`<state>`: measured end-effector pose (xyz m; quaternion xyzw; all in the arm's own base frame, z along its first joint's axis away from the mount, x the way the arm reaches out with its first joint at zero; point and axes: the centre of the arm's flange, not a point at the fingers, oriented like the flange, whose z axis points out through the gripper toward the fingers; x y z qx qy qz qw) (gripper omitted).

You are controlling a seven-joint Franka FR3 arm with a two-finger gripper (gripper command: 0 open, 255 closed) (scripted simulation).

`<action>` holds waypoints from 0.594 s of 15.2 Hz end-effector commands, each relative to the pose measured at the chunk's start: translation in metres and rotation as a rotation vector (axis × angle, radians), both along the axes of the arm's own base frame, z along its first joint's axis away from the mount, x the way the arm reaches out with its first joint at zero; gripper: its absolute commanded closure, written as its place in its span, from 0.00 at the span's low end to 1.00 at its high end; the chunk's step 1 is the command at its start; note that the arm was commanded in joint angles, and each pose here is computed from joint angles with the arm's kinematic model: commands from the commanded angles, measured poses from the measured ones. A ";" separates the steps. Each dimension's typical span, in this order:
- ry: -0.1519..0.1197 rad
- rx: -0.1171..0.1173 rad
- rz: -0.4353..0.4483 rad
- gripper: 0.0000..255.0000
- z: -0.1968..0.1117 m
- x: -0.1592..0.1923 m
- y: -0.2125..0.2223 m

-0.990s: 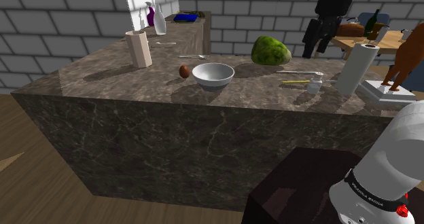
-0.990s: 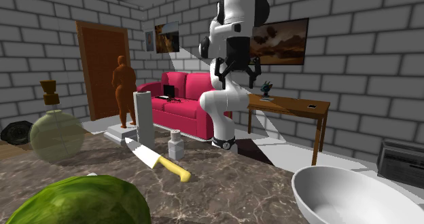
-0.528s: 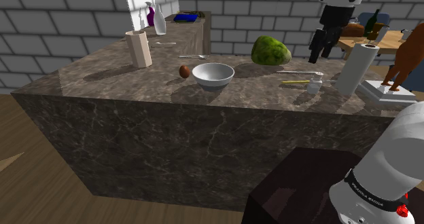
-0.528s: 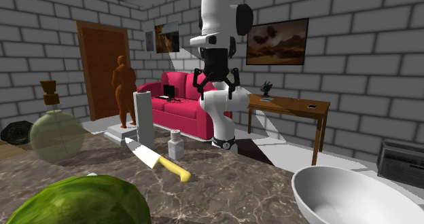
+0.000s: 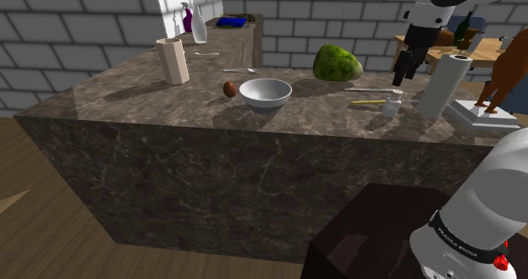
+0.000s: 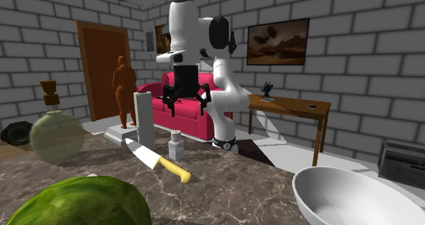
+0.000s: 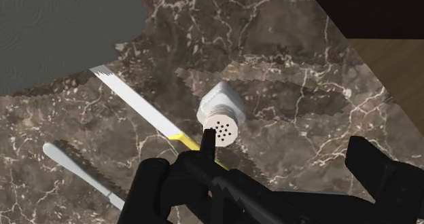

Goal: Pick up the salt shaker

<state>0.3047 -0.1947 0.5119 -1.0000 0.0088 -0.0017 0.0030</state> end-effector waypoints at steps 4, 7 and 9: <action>0.003 -0.003 0.006 0.00 -0.022 0.003 -0.040; 0.003 -0.003 0.006 0.00 -0.038 0.003 -0.040; 0.003 -0.003 0.006 0.00 -0.048 0.003 -0.040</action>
